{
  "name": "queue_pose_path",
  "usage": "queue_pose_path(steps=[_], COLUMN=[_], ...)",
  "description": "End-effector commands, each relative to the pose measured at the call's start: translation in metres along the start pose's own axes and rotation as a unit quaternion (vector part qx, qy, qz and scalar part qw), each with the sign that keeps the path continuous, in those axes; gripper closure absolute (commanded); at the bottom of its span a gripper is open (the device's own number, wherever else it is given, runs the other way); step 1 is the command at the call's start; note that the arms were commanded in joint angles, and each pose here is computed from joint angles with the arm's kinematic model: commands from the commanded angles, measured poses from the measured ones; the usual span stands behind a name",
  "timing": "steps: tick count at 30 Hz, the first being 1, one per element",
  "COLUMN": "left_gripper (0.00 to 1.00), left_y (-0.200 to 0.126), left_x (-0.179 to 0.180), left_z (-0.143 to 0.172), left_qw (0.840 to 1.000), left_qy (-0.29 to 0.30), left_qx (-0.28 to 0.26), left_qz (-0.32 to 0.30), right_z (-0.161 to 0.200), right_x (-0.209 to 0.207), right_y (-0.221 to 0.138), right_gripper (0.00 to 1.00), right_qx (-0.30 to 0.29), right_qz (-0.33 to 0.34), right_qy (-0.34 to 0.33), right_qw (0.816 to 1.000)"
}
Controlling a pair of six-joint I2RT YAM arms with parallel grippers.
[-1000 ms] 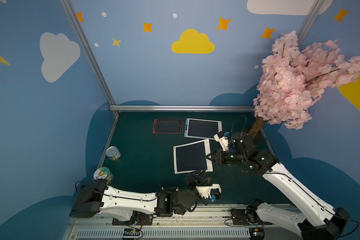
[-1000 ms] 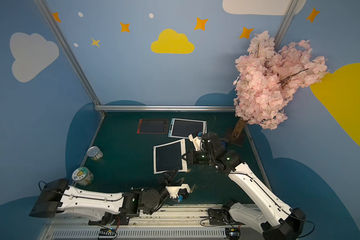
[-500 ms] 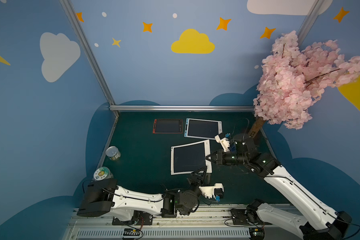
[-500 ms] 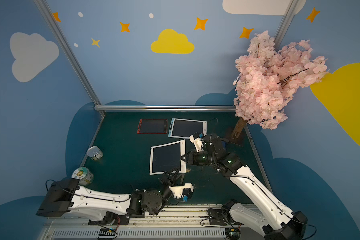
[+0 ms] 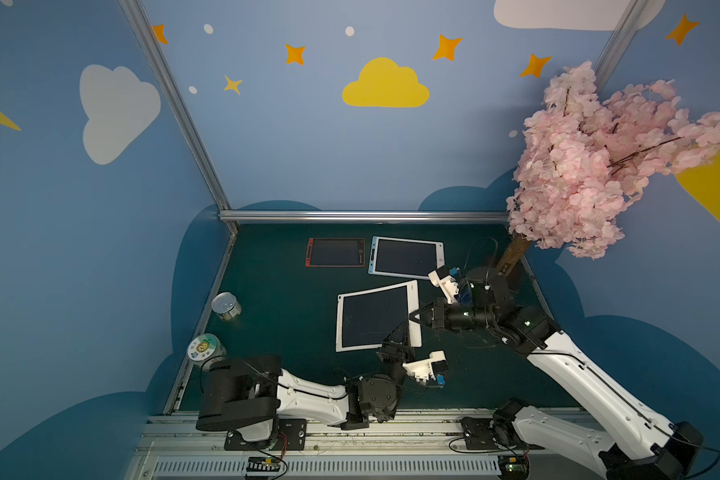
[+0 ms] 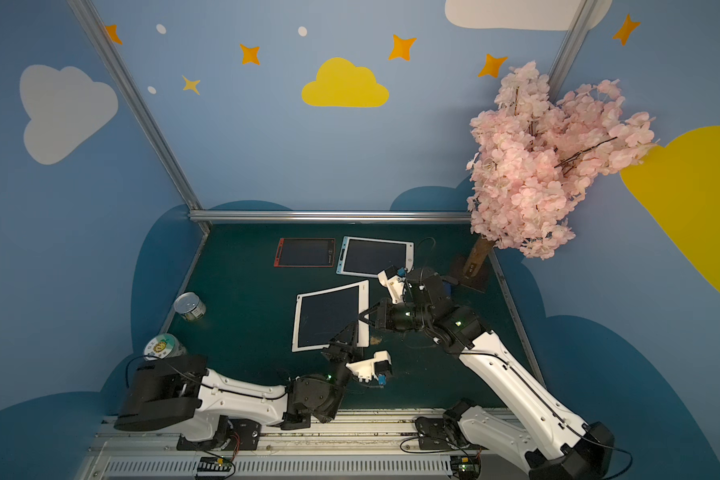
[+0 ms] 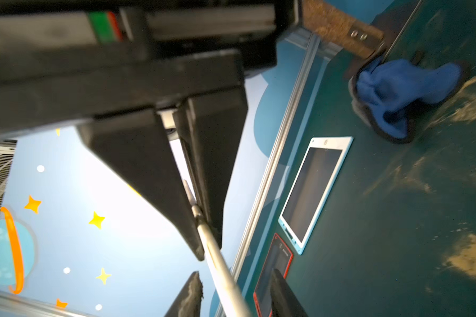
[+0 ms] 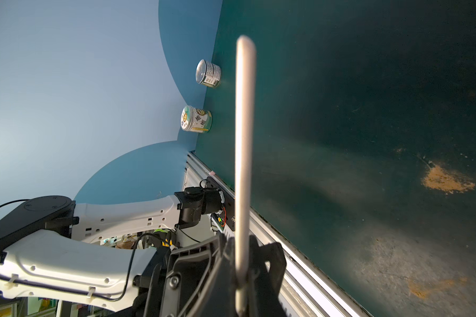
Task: Wipe the drawing tablet
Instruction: Pick up the drawing tablet from the center of the board.
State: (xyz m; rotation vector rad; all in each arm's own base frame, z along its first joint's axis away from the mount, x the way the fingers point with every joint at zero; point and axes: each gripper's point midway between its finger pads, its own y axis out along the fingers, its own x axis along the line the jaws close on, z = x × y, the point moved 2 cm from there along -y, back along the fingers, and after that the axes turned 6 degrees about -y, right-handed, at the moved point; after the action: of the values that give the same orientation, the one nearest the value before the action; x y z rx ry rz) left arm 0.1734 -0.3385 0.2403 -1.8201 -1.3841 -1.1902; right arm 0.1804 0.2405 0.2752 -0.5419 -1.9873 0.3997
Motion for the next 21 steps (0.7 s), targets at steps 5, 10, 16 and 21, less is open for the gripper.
queue_pose_path(steps=[5, 10, 16, 21], left_gripper=[0.86, 0.97, 0.97, 0.97], left_y=[0.005, 0.004, 0.004, -0.003], left_x=[0.033, 0.033, 0.034, 0.025], left_z=[0.002, 0.001, 0.005, 0.044], left_qw=[0.997, 0.997, 0.997, 0.961], left_qy=[-0.048, -0.045, -0.064, -0.189], left_qx=[0.028, 0.028, 0.036, 0.121], left_qz=[-0.050, -0.049, -0.035, 0.160], right_z=[0.006, 0.001, -0.026, -0.043], right_x=[0.002, 0.000, -0.046, -0.082], right_y=[-0.004, -0.007, -0.054, -0.099], right_gripper=[1.00, 0.98, 0.22, 0.23], right_qx=[0.003, -0.007, -0.094, -0.158], right_qz=[-0.008, -0.001, 0.129, 0.212], right_qy=[-0.006, -0.012, 0.006, 0.036], right_qw=[1.000, 1.000, 0.987, 0.964])
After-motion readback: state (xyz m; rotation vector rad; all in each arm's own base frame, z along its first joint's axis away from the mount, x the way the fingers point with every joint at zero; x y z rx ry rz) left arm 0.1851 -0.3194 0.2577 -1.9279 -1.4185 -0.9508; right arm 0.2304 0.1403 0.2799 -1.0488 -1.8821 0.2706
